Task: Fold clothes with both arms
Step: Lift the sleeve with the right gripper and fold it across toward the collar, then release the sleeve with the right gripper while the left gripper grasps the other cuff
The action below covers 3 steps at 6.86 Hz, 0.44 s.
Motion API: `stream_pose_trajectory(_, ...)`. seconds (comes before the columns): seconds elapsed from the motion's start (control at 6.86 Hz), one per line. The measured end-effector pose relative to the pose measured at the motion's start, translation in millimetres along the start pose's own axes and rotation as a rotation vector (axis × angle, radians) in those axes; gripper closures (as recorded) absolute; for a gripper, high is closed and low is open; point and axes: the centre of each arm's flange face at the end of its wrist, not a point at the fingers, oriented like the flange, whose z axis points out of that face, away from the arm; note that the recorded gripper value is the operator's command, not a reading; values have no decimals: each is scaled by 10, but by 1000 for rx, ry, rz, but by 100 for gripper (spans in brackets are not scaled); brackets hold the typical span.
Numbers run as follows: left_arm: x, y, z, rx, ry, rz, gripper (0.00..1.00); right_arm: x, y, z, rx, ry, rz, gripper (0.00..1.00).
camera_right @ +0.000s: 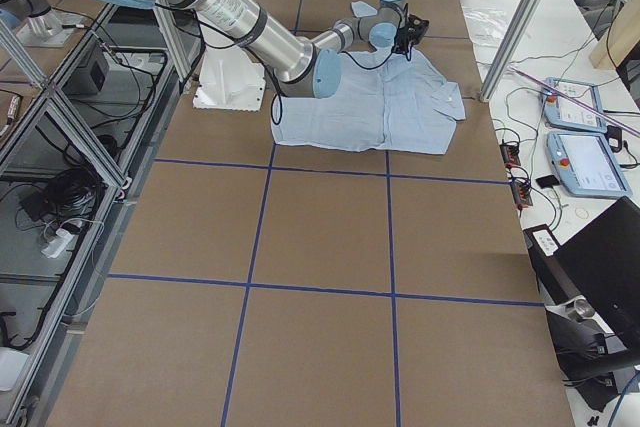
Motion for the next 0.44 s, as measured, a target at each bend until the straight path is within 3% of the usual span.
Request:
stream_pose_trajectory(0.15, 28, 7, 64, -11, 6, -11, 0, -43, 163, 68, 19, 1, -5, 0)
stream_pose_trajectory(0.44, 313, 57, 534, -92, 54, -77, 0, -179, 382, 40, 27, -17, 5, 0)
